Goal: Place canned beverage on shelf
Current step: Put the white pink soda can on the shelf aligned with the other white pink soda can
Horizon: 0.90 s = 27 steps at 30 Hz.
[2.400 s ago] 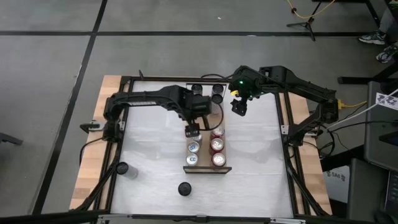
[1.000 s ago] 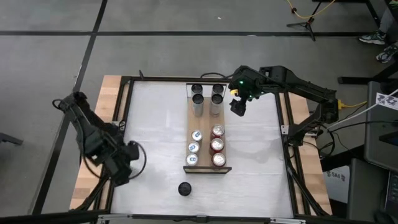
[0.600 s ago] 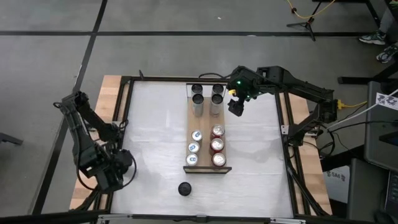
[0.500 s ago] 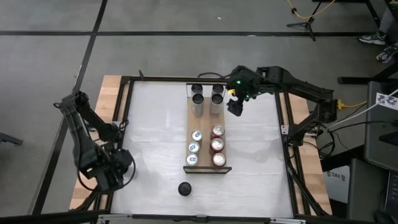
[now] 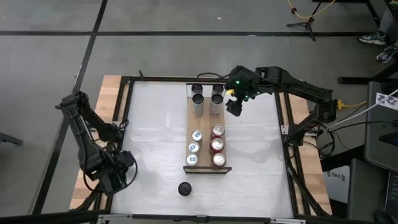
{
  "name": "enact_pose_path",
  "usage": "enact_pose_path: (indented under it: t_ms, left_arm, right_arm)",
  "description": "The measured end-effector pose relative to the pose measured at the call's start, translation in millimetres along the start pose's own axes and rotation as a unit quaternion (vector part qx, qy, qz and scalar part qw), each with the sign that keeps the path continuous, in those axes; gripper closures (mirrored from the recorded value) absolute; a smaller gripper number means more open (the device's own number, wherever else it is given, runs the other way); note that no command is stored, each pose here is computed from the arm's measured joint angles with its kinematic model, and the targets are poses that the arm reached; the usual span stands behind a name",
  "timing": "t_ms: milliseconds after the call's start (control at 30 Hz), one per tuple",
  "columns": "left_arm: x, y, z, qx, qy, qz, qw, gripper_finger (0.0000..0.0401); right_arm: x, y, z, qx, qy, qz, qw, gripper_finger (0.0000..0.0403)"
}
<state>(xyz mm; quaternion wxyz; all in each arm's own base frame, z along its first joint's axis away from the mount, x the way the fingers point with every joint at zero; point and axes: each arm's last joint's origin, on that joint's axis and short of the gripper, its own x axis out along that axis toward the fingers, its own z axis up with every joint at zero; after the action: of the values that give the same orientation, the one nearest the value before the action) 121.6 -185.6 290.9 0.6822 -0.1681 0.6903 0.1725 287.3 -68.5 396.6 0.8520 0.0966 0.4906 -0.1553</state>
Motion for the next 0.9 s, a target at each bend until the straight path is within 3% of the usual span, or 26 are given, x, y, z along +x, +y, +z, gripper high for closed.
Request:
enact_pose_path:
  t_ms: [900]
  left_arm:
    - [30, 0, 2, 0.006, -0.025, 0.008, 1.000, 0.0094]
  right_arm:
    - [0, 0, 0, 0.000, 0.000, 0.000, 1.000, 0.0104]
